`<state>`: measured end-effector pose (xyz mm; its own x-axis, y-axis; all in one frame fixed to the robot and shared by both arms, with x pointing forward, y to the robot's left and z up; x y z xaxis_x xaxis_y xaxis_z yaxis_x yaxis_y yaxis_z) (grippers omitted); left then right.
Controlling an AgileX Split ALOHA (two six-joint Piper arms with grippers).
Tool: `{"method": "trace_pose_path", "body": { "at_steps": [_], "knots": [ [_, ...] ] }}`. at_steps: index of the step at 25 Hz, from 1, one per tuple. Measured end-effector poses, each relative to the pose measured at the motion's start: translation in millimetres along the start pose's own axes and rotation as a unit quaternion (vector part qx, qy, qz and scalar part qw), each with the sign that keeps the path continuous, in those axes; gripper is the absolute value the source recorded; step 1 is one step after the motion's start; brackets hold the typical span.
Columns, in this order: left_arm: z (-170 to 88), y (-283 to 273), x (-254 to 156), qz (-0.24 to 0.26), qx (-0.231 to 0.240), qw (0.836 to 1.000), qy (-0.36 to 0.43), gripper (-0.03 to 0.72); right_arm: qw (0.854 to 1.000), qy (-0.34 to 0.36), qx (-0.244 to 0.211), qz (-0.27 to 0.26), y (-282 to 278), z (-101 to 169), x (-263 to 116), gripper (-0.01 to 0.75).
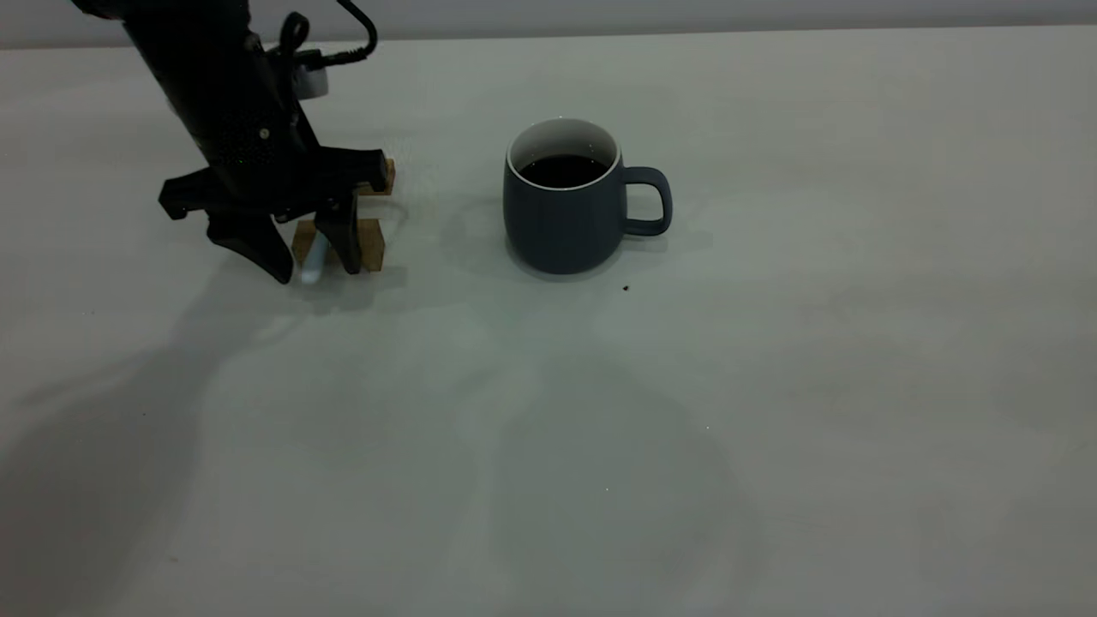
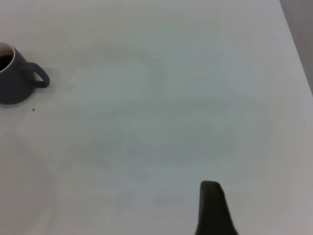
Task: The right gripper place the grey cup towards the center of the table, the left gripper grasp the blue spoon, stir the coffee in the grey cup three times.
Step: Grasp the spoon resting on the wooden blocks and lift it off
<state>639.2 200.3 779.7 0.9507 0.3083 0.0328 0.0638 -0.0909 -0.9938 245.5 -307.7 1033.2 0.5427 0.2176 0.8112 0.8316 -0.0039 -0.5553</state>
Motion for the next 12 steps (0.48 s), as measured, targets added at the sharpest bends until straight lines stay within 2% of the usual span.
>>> {"method": "trace_pose_path", "body": {
  "at_steps": [8, 12],
  "knots": [
    [-0.2, 2.5, -0.3, 0.004, 0.002, 1.0, -0.002, 0.515, 1.0, 0.0, 0.0, 0.0, 0.0, 0.0, 0.0, 0.535],
    [-0.3, 2.4, -0.2, 0.004, 0.002, 1.0, -0.002, 0.438, 1.0, 0.0, 0.0, 0.0, 0.0, 0.0, 0.0, 0.535]
  ]
}}
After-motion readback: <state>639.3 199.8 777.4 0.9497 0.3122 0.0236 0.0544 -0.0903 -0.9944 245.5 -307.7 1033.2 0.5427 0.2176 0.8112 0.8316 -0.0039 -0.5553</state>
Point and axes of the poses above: a point on each arm's last joint axis where the gripper is mounted, y pointing out along that axis toward the gripper, z along the wrist's bending axis when the last joint is at zero, x = y × z, the point moved 1 cm from there along y, pointing out along that axis toward the gripper, and after that the axes turned 14 degrees about -y, right-handed, at the moved point
